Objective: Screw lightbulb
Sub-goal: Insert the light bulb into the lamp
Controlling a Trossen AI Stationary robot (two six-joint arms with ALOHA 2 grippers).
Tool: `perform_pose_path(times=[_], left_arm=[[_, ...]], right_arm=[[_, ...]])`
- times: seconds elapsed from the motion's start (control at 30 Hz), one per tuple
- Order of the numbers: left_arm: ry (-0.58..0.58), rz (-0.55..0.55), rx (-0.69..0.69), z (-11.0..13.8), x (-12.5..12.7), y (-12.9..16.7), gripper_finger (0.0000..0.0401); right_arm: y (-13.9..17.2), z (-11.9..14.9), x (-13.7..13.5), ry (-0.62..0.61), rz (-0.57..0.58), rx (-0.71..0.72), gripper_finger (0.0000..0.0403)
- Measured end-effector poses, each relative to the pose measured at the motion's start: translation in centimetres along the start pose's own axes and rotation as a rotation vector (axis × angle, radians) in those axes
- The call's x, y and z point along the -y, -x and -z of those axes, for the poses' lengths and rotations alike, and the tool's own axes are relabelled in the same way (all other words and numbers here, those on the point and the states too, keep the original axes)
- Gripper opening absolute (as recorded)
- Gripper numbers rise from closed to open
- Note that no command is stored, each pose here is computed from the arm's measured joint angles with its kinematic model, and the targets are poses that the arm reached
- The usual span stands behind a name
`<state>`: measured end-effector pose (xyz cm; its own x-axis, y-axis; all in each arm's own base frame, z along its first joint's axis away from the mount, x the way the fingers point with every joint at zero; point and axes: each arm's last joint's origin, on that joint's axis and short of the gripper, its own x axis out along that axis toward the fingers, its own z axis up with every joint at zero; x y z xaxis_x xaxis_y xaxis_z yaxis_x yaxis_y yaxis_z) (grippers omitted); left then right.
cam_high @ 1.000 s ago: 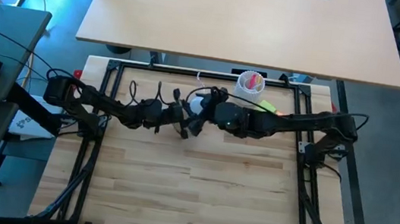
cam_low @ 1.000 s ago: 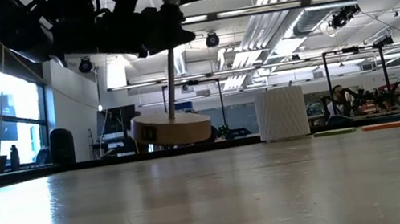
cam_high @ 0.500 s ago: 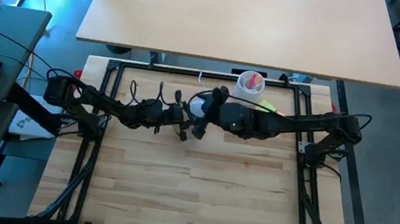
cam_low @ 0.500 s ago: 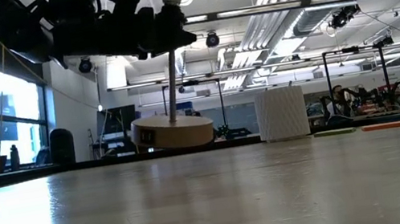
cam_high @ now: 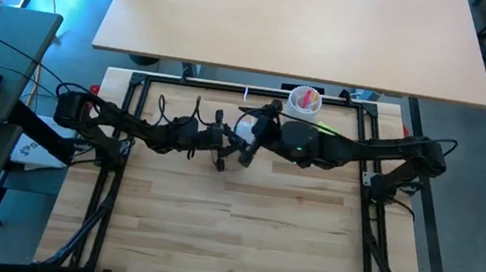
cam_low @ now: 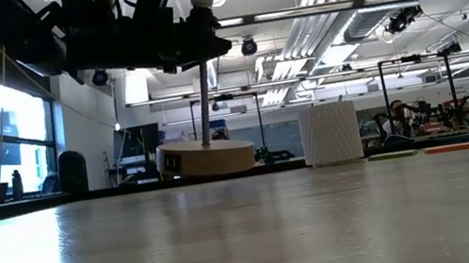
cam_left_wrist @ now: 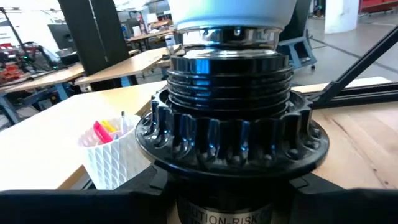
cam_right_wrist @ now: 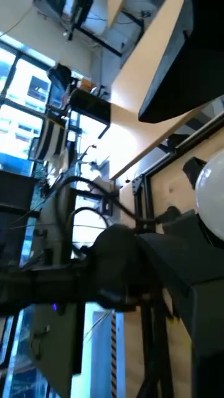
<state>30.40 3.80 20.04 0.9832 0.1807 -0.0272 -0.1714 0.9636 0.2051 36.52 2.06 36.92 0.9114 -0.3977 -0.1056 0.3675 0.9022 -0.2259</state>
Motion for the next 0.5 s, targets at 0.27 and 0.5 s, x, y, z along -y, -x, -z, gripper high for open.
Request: perform_pose_path(times=[0.27, 0.5], left_arm=[[0.019, 0.012, 0.001, 0.2, -0.5, -0.1, 0.0136], [0.063, 0.087, 0.025, 1.6, -0.8, -0.8, 0.0136]], right_arm=[[6.5, -1.1, -0.1, 0.048, -0.013, -0.037, 0.0303], [10.3, 4.2, -0.5, -0.101, -0.071, -0.064, 0.0303]])
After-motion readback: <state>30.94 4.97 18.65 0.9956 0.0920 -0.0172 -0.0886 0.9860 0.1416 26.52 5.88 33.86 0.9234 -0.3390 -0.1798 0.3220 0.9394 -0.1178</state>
